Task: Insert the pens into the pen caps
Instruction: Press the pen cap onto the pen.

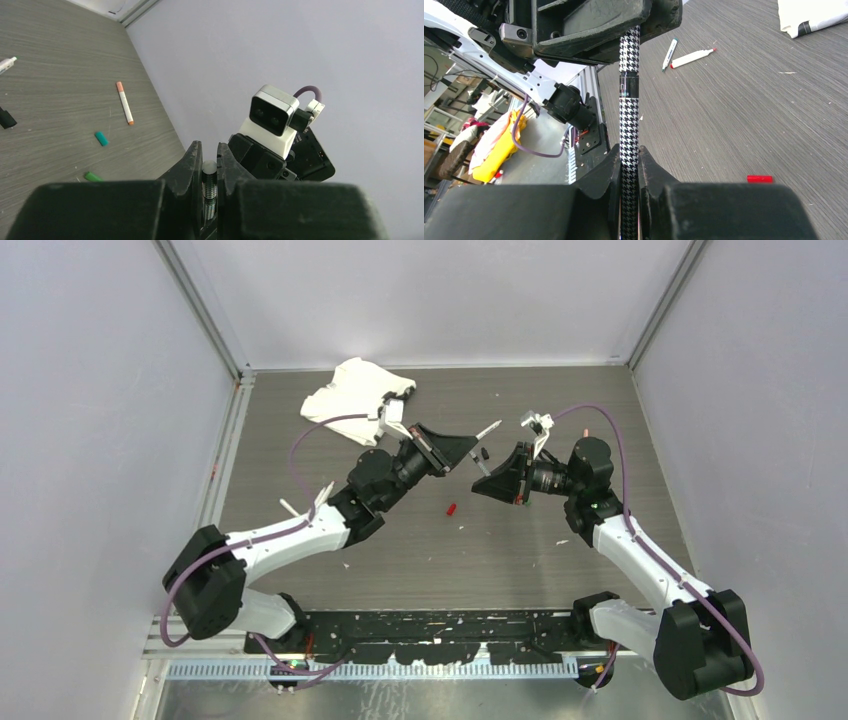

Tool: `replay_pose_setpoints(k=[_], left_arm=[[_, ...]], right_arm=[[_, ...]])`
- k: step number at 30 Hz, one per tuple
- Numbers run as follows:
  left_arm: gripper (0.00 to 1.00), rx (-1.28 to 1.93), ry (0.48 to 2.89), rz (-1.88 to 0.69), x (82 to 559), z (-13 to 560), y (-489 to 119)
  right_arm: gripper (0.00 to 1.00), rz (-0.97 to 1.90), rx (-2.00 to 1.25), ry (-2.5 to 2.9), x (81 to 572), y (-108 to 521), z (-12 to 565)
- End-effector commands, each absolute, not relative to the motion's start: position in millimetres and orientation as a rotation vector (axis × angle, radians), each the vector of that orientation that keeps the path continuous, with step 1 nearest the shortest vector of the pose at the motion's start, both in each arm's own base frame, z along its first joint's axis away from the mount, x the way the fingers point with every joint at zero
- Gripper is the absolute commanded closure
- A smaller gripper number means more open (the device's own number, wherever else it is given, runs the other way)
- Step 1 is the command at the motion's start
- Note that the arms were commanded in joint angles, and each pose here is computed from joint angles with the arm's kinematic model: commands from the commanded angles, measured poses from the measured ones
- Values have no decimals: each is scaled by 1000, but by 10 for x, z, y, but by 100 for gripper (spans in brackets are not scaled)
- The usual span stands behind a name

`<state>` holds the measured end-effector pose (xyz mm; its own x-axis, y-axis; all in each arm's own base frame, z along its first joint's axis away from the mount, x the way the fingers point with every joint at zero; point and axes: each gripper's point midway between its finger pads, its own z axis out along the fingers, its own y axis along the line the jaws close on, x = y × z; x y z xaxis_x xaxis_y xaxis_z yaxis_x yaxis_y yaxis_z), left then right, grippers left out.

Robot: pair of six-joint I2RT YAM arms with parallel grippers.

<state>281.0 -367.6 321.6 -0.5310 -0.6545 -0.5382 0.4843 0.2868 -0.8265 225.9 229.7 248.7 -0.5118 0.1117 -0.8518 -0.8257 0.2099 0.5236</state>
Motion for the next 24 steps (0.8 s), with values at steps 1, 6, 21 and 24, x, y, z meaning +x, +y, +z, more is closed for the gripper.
replay_pose_setpoints(k=[1, 6, 21, 24], left_arm=[[99, -145, 1509, -1512, 2783, 3404, -3717], [99, -118, 1538, -1547, 2718, 3317, -3778], [99, 2, 1778, -1784, 1792, 2540, -4323], [99, 7, 1827, -1835, 1571, 2452, -4388]], right_arm=[[99, 1395, -713, 1607, 2297, 2297, 2590], [99, 1384, -709, 1617, 2315, 2291, 2578], [99, 1247, -685, 1678, 2496, 2194, 2541], [99, 1199, -676, 1703, 2542, 2161, 2483]])
